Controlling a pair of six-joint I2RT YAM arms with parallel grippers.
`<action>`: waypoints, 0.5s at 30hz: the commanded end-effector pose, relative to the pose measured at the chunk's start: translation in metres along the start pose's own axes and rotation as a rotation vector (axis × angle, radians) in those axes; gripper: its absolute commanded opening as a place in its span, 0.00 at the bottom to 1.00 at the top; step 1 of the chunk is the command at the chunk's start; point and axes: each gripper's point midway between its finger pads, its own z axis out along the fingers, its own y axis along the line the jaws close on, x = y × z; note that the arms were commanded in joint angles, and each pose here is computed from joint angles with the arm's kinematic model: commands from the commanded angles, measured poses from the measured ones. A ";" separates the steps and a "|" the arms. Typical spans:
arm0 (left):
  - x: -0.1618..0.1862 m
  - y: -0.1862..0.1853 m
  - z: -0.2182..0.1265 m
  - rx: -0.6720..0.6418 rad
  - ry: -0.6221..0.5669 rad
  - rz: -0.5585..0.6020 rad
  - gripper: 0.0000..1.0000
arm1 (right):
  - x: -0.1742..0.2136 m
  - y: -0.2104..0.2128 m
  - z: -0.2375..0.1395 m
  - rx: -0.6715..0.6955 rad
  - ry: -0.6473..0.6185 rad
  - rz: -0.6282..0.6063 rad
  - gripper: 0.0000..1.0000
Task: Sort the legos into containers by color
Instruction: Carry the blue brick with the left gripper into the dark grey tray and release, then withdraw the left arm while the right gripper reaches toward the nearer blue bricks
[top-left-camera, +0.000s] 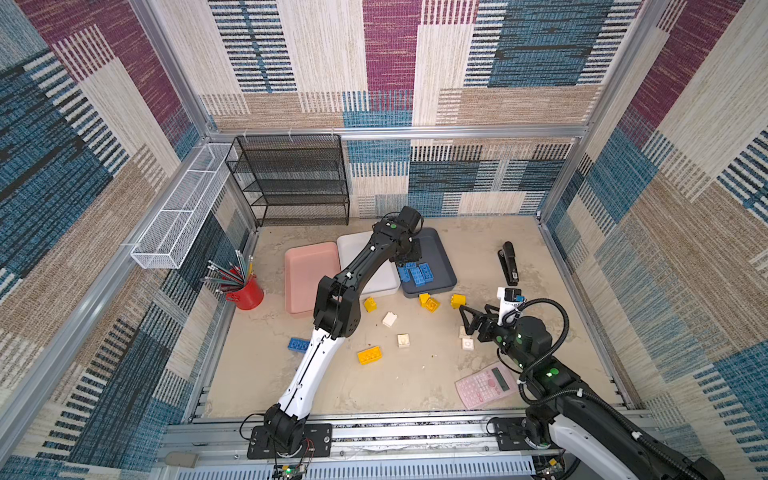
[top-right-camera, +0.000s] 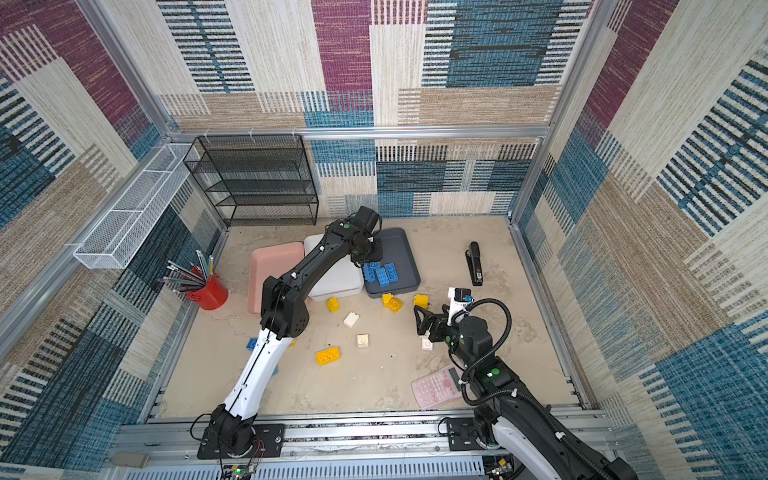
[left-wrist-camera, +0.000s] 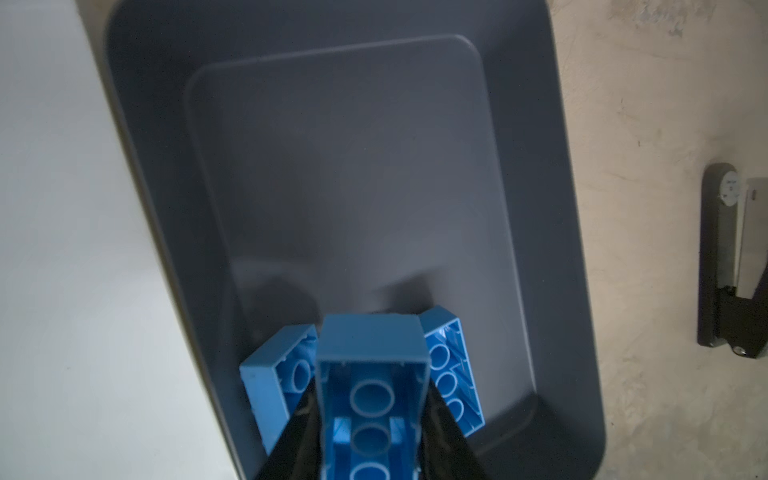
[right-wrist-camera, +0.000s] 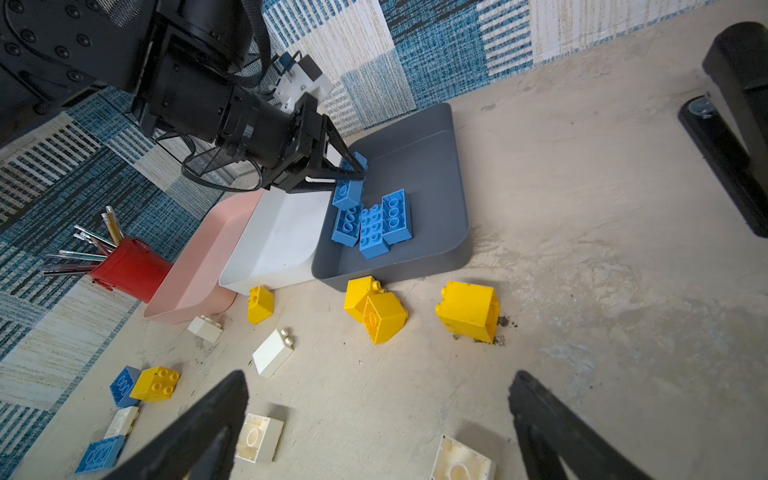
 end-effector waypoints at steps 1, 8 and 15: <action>-0.010 -0.009 -0.004 0.035 -0.037 0.003 0.39 | -0.005 0.006 0.001 -0.022 -0.008 -0.009 0.99; -0.025 -0.014 -0.027 0.041 -0.096 0.033 0.61 | -0.004 0.016 0.004 -0.069 0.024 -0.029 0.99; -0.028 -0.014 -0.064 0.036 -0.127 0.051 0.66 | -0.005 0.029 0.009 -0.112 0.081 -0.045 0.99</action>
